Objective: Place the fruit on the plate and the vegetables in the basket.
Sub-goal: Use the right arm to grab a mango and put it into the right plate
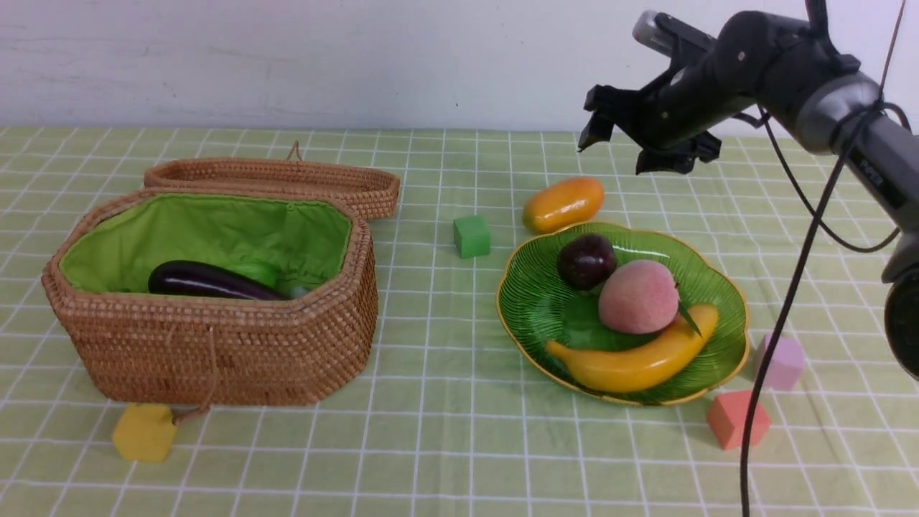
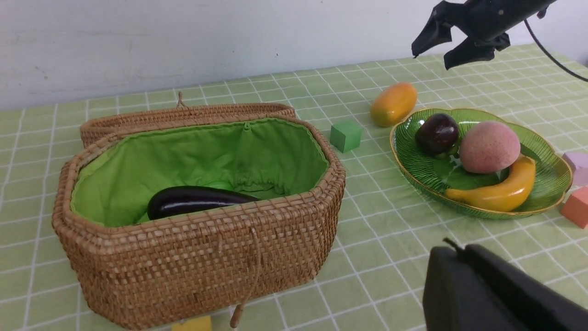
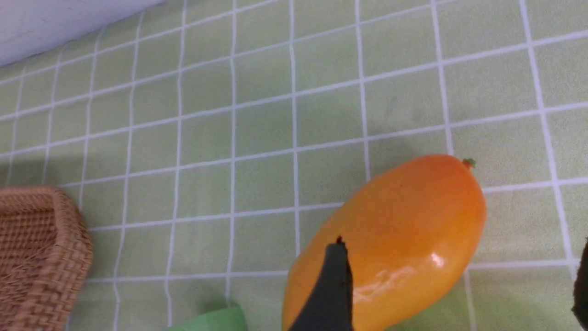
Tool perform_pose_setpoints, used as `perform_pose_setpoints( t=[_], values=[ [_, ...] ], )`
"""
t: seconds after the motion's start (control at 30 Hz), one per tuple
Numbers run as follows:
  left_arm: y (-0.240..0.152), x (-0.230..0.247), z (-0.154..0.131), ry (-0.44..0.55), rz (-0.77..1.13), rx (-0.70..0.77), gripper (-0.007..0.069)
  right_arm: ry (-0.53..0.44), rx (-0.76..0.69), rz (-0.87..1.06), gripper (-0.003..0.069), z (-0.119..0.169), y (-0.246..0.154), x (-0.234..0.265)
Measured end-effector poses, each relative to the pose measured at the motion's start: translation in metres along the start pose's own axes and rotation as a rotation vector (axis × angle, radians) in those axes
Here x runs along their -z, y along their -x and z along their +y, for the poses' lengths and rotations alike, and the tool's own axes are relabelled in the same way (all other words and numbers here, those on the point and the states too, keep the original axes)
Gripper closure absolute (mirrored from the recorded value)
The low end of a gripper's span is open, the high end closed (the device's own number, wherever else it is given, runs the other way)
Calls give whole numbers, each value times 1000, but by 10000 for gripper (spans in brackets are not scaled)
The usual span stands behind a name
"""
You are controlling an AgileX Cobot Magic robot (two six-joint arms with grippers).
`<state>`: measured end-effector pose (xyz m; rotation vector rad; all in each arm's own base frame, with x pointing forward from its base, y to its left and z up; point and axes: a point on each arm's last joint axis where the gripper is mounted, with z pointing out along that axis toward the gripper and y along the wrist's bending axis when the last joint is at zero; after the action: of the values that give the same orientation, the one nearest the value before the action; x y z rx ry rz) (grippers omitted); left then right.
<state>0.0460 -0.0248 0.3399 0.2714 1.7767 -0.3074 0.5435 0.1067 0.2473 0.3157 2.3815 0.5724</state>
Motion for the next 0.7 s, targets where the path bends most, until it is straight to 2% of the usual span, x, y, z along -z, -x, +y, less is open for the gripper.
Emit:
perform_pose_setpoints(
  t=[0.7],
  values=[
    [-3,0,-1,-7,30,0,621,53,-79,-18,30,-12,-16,-46]
  ],
)
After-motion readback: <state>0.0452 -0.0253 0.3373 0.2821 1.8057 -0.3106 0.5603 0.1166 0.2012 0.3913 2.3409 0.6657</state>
